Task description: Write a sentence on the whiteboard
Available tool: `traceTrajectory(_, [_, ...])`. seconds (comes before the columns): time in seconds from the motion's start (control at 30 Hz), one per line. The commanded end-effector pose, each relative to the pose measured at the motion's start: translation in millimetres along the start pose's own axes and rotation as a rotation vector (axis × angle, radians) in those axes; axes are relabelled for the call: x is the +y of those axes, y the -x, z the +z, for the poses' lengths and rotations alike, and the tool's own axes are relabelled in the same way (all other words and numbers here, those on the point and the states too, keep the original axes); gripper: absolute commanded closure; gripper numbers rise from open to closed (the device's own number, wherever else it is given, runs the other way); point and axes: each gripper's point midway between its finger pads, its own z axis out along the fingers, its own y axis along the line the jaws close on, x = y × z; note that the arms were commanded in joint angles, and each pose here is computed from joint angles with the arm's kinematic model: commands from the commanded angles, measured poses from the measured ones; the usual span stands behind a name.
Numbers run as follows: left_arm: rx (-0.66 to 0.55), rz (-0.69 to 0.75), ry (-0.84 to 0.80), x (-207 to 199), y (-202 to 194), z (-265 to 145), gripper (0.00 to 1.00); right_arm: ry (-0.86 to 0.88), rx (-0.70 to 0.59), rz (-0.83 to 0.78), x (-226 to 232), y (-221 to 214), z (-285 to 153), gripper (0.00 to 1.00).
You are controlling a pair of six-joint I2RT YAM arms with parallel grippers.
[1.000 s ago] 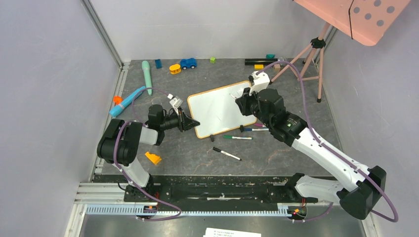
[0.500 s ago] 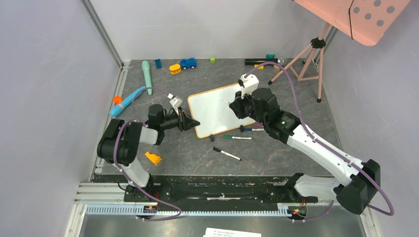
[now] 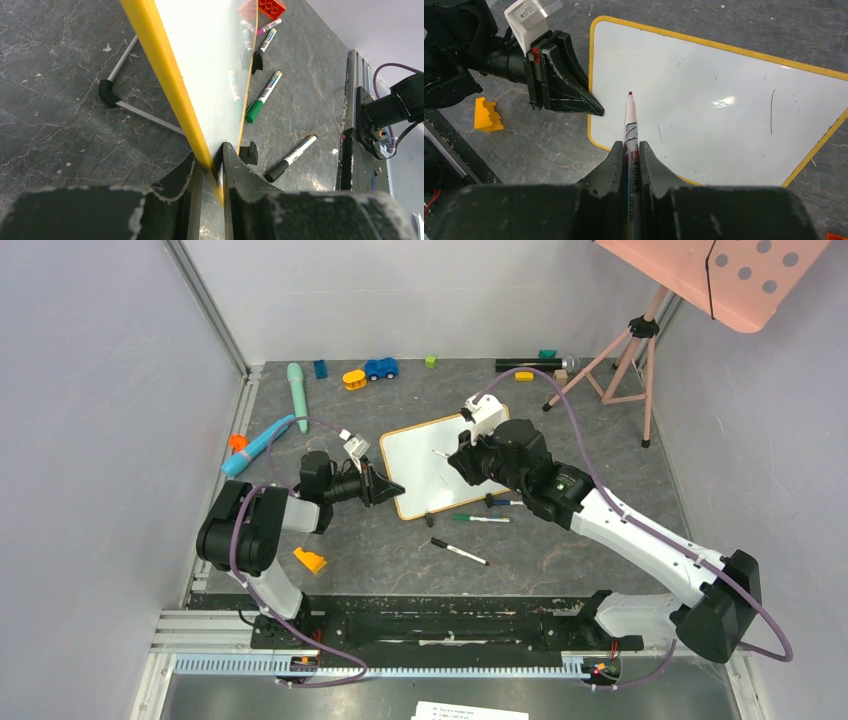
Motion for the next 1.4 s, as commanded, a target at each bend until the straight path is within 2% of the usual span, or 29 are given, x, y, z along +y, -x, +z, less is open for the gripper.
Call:
traceTrajectory(0.0, [-0.026, 0.052, 0.072, 17, 10, 1, 0.9, 0.03, -0.098, -0.017, 10, 30, 3, 1.0])
traceTrajectory(0.63, [-0.018, 0.044, 0.07, 18, 9, 2, 0.9, 0.096, -0.111, -0.004, 27, 29, 18, 1.0])
traceTrajectory(0.9, [-0.019, 0.046, 0.071, 18, 9, 1, 0.9, 0.09, -0.065, -0.015, 27, 21, 28, 1.0])
traceTrajectory(1.03, [-0.018, 0.047, 0.071, 18, 9, 1, 0.9, 0.083, -0.021, -0.04, 28, 19, 36, 1.0])
traceTrajectory(1.37, [-0.016, 0.046, 0.067, 18, 8, 2, 0.9, 0.07, -0.012, -0.122, 38, 25, 48, 1.0])
